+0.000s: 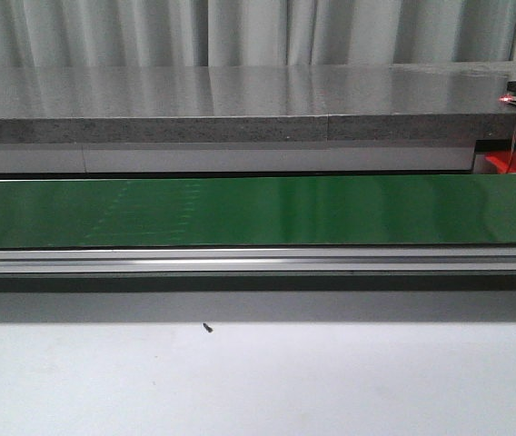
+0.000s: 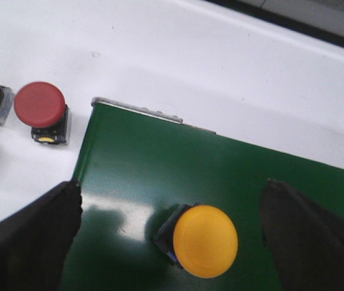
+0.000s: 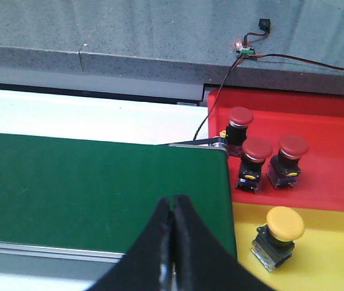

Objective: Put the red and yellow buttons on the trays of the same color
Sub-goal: 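Set the yellow button on the belt's start and open the left gripper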

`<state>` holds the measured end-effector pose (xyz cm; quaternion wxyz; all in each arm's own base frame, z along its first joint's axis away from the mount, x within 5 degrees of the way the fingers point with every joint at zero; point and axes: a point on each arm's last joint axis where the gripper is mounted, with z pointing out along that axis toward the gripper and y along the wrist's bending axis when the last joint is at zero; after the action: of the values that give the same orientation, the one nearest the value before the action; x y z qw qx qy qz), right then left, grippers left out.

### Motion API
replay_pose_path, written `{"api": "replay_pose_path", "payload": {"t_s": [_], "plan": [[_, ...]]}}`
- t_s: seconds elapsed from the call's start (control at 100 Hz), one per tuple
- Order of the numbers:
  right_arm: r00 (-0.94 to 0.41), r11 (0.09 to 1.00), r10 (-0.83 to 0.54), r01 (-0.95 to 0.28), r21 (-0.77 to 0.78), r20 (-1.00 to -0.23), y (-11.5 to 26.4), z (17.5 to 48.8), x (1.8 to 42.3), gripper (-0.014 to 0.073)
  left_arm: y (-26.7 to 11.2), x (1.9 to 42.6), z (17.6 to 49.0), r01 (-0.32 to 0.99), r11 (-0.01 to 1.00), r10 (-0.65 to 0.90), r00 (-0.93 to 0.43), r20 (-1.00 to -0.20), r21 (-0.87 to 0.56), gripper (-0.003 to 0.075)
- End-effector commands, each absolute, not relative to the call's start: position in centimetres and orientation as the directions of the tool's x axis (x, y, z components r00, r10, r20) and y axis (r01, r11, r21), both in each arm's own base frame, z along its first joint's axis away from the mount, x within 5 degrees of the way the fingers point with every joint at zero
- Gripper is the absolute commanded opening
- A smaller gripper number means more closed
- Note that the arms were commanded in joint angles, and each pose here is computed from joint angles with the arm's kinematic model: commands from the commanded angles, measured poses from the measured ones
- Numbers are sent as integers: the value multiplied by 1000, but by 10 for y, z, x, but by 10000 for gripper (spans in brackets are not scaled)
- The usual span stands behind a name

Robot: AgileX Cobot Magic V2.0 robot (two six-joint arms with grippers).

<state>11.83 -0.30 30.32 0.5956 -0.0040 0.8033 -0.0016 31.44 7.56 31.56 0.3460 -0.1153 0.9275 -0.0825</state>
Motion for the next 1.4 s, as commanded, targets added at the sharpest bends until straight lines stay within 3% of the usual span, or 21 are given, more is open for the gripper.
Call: {"api": "replay_pose_path", "payload": {"t_s": [0.0, 0.37, 0.6, 1.01, 1.39], "plan": [[-198, 1000, -11, 18, -15, -980, -5, 318, 120, -121, 82, 309, 343, -176, 956, -292, -629, -720, -234, 587], [-198, 1000, -11, 18, -15, -980, -5, 318, 120, -121, 139, 292, 341, -350, 913, -384, -567, -729, -208, 586], [-198, 1000, -11, 18, -15, -980, -5, 318, 120, -121, 173, 287, 321, -447, 869, -459, -566, -684, -213, 586], [-198, 1000, -11, 18, -15, -980, -5, 318, 120, -121, 201, 319, 261, -493, 842, -516, -616, -595, -220, 586], [-198, 1000, -11, 18, -15, -980, -5, 318, 120, -121, 215, 361, 230, -491, 843, -512, -612, -602, -219, 586]]}}
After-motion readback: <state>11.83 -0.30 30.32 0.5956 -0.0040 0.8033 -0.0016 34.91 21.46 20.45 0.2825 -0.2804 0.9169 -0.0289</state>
